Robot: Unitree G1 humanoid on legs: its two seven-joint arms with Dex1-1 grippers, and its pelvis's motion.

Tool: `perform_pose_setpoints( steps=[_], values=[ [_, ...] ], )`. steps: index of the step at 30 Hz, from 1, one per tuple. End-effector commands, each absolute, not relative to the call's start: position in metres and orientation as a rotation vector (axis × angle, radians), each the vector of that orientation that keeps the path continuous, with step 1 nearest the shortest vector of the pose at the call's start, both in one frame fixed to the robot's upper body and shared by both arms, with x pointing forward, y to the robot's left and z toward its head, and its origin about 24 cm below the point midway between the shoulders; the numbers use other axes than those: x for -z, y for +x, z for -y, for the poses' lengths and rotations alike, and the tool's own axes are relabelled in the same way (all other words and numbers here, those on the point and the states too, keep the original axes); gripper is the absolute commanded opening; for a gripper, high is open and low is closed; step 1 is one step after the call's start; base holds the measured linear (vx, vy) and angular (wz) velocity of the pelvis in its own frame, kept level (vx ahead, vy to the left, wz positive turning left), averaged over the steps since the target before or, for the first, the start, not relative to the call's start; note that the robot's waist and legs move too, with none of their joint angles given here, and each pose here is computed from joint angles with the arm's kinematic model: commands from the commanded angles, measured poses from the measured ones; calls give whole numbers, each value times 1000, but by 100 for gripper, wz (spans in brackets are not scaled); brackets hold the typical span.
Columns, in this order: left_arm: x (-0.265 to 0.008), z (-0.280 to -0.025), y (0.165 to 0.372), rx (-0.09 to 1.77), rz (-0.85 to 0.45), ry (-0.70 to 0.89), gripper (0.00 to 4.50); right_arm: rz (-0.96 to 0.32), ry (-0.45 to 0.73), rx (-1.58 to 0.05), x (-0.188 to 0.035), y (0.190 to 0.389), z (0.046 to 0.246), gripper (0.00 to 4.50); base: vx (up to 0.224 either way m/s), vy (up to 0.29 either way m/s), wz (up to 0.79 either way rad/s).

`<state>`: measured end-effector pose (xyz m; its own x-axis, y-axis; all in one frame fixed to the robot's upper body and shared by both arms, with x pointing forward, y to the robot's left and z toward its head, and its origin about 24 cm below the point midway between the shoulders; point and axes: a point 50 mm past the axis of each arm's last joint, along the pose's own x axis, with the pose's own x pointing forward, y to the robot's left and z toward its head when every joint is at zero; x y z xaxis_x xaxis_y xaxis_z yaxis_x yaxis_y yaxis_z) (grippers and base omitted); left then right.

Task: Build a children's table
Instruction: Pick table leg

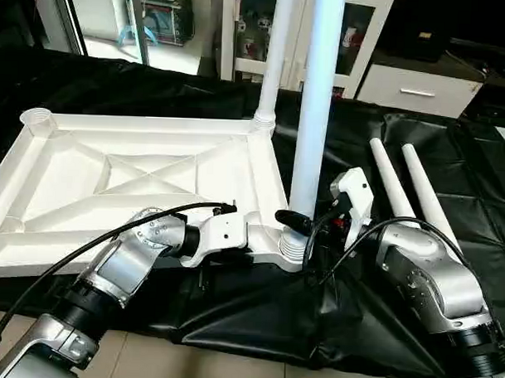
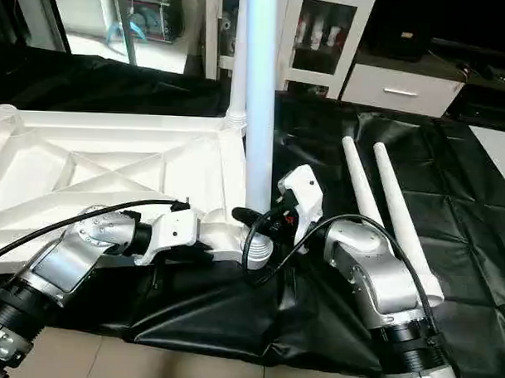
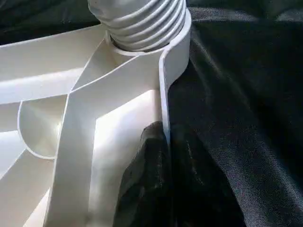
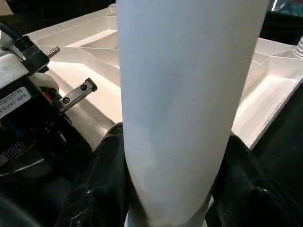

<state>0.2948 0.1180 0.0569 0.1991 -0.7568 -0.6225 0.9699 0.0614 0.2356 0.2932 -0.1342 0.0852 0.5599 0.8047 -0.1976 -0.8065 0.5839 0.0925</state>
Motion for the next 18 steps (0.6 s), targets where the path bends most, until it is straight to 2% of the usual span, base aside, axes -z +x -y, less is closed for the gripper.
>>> perform_pose_setpoints(
  steps=[1, 6, 18],
  values=[
    [-41, -120, 287, 1387, -456, 709, 0, -347, -2, -837, -61, 292, 153, 184, 0, 0, 0],
    [-42, -121, 288, 1385, -457, 710, 0, -381, 53, -797, -49, 288, 161, 184, 0, 0, 0],
    [-42, -121, 288, 1385, -456, 711, 0, -409, 83, -763, -37, 276, 167, 184, 0, 0, 0]
  ],
)
